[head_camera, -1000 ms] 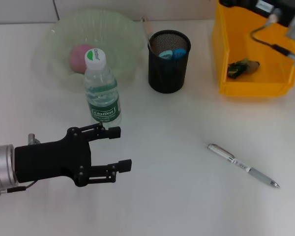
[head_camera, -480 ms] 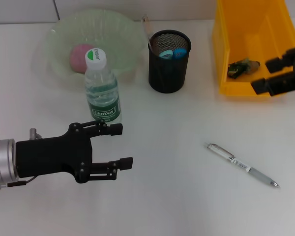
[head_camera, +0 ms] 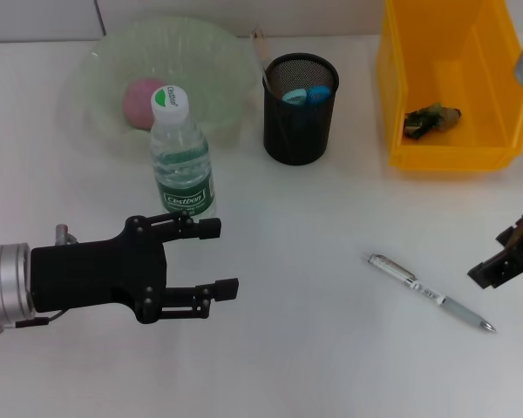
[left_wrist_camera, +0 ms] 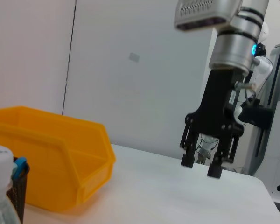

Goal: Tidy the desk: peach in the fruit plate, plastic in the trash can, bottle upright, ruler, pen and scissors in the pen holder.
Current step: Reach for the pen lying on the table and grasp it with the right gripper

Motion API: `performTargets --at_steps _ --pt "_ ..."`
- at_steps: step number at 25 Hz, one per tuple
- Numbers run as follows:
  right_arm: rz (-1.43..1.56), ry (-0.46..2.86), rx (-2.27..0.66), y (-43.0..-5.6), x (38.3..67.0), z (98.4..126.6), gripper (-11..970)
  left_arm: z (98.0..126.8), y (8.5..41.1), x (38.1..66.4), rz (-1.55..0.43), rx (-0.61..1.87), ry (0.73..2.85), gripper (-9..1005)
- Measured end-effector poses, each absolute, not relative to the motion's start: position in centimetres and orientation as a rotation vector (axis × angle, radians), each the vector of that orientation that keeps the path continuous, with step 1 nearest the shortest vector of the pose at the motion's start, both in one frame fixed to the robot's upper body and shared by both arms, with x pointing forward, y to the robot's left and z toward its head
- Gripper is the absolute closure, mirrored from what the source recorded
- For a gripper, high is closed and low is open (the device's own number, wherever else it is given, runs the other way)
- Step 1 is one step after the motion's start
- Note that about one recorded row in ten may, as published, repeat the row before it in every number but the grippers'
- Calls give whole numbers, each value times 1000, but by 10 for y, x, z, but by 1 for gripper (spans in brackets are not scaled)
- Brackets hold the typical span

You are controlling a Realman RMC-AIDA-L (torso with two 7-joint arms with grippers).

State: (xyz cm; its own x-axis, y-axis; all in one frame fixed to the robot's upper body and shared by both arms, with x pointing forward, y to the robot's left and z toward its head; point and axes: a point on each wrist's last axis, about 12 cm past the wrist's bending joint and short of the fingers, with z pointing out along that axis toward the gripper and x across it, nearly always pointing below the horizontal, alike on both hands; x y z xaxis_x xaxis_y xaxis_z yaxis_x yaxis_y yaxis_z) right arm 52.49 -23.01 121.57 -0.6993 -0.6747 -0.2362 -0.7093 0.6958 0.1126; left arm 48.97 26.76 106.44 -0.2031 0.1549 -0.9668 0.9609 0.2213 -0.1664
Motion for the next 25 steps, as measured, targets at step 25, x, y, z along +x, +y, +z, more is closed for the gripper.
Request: performTargets --at_steps 25 --pt "240 2721 -1333 -198 538 1142 592 1064 266 491 -1087 1082 1571 186"
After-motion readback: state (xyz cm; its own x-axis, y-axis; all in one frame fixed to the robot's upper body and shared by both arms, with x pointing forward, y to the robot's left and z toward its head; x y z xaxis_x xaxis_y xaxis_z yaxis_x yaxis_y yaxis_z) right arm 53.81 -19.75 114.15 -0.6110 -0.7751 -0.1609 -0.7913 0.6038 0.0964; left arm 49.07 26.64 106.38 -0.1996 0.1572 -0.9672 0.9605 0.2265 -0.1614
